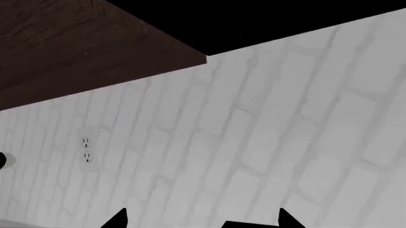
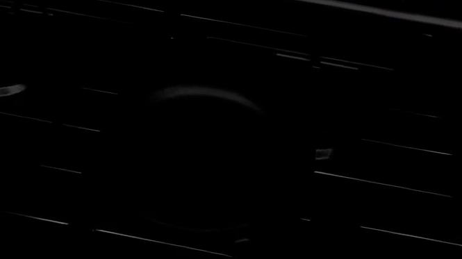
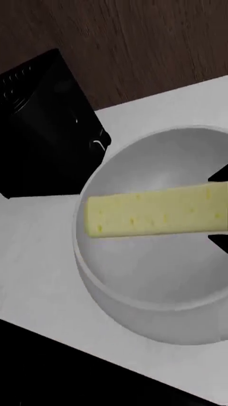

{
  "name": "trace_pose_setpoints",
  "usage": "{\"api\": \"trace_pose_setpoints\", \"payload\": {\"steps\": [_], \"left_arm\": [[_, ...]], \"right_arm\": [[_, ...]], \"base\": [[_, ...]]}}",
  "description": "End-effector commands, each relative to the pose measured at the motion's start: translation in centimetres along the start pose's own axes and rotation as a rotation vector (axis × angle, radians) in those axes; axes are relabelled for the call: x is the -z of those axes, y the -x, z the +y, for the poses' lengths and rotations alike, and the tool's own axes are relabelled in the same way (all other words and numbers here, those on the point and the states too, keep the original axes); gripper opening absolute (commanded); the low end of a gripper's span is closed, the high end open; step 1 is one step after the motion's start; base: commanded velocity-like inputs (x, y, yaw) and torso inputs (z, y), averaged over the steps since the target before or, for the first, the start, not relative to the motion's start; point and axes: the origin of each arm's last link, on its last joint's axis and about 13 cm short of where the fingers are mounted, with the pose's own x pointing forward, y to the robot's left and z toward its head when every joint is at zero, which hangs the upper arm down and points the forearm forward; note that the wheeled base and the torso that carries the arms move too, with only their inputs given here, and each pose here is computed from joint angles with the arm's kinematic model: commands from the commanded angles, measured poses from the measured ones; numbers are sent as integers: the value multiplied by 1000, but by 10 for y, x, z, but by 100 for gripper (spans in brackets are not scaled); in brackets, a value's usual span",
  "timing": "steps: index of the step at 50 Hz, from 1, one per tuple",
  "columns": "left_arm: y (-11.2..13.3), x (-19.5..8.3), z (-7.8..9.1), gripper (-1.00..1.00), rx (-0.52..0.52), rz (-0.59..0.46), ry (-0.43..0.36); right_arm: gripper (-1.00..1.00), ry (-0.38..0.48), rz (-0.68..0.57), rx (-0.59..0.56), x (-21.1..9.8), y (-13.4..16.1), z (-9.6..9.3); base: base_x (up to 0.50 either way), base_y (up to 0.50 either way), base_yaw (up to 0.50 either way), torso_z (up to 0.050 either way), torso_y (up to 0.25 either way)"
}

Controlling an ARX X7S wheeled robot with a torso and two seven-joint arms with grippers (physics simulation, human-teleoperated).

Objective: Pick the butter stick from the pan and place it in the bowl.

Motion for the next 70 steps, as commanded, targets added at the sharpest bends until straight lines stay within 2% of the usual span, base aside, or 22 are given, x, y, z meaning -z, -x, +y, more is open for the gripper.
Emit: {"api": "trace_pose_setpoints", "payload": {"steps": [1,10,31,40,45,46,62,70], "left_arm": [[17,32,-16,100,54,121,21],[19,32,-14,100,44,128,24],[21,36,-14,100,35,142,20],[22,35,-17,100,38,144,15],[23,37,-16,100,37,147,15],[23,37,-16,100,36,147,15],[28,35,-14,100,28,147,12],[27,31,-13,100,32,137,15]], "right_arm": [[-100,37,9,39,-1,6,-8],[-100,80,47,52,-5,2,-8],[-100,191,99,56,-32,-17,6],[-100,201,111,58,-34,-21,9],[-100,176,115,73,-32,-22,7],[100,173,113,74,-32,-21,6],[100,133,81,95,-33,-17,2],[100,104,13,117,-37,-5,-6]], "base": [[0,-8,0,-12,-10],[0,-8,-5,-12,-9],[0,-6,-3,-13,-10],[-1,-6,-2,-14,-10],[-2,-5,-3,-14,-11],[0,-8,0,-14,-11],[-4,-4,-1,-14,-11],[-4,-3,0,-14,-11]]}}
